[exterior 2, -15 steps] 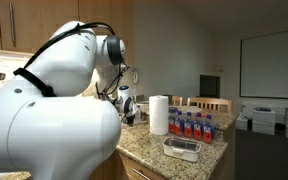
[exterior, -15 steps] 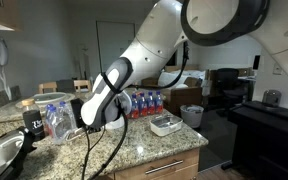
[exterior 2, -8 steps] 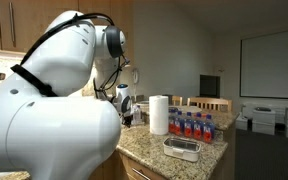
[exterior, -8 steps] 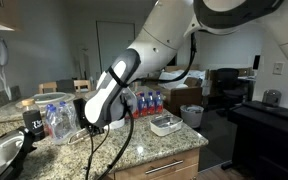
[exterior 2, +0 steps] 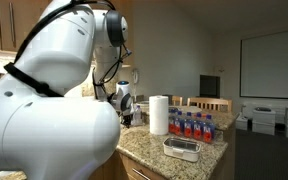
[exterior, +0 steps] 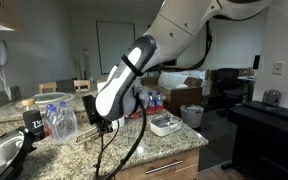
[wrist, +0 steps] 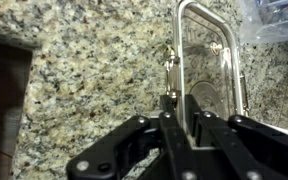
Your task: Move the bowl and then pick up the lid and put it on the bowl
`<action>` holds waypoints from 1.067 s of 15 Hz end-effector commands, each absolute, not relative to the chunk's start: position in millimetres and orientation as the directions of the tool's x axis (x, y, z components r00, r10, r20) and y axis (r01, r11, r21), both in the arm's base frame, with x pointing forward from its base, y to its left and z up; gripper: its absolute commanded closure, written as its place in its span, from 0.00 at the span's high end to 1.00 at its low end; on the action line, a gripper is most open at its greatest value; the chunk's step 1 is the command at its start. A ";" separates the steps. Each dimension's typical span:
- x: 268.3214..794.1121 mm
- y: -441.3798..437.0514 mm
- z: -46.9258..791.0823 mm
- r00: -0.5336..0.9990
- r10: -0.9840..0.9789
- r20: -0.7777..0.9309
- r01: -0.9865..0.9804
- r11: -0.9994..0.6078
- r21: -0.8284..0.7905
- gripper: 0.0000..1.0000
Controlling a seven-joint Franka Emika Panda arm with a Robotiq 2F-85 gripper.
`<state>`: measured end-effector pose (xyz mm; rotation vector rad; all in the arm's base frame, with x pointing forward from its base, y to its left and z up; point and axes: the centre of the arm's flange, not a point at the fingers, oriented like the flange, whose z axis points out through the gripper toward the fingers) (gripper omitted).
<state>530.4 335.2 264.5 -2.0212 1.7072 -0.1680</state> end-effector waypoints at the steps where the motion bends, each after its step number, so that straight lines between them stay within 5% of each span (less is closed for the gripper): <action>1: 511.0 300.9 280.2 0.219 -0.948 -0.232 -0.901 -0.105 -0.421 0.07; 16: 508.4 186.1 310.4 0.374 -0.897 -0.235 -0.867 -0.249 -0.431 0.08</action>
